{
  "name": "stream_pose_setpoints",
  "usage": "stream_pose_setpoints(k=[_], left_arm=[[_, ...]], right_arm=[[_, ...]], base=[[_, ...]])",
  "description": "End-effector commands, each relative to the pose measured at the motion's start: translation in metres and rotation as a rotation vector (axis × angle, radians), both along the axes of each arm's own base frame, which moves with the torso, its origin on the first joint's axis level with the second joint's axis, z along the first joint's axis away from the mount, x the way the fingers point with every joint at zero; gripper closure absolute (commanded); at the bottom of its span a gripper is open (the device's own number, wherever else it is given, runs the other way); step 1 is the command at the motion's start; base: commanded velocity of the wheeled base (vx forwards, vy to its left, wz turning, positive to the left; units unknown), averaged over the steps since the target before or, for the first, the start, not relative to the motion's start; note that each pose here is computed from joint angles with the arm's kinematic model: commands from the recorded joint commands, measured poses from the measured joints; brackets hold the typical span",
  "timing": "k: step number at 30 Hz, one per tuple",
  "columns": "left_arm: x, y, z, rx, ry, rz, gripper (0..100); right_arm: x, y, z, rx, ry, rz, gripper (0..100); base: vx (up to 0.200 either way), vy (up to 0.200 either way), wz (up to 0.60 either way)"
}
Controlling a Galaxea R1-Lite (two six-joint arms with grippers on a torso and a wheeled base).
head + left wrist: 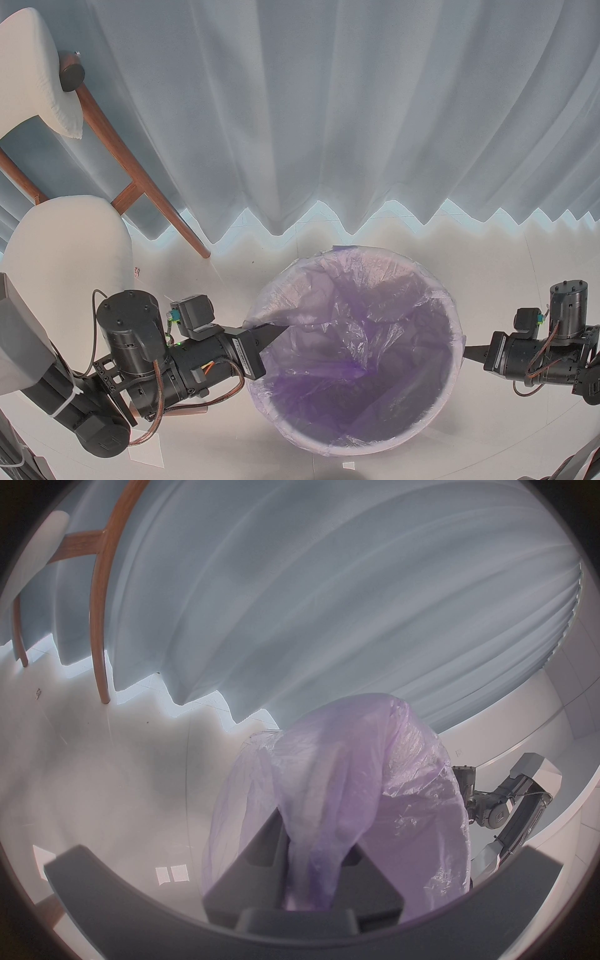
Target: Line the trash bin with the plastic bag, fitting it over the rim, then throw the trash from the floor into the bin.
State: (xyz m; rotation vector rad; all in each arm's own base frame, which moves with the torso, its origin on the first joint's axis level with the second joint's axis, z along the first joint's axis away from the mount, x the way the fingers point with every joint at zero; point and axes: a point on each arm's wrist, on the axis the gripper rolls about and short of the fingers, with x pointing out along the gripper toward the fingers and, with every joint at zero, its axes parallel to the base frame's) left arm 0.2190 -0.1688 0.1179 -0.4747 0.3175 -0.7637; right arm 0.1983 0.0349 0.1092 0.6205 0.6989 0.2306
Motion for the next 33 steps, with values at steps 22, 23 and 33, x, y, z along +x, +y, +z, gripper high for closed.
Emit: stream_pose_setpoints(k=[22, 23, 33], left_arm=[[0.012, -0.006, 0.009, 0.004, 0.009, 0.102, 100], [0.014, -0.006, 0.009, 0.011, 0.016, 0.123, 100], [0.035, -0.016, -0.011, 0.084, 0.090, 0.195, 100]], right_arm=[[-0.060, -0.011, 0.023, -0.008, -0.209, -0.074, 0], [-0.063, -0.012, 0.024, -0.008, -0.216, -0.082, 0], [-0.088, -0.037, 0.033, -0.024, -0.320, -0.278, 0]], base=[[0.000, 0.000, 0.00], [0.000, 0.000, 0.00], [0.000, 0.000, 0.00]])
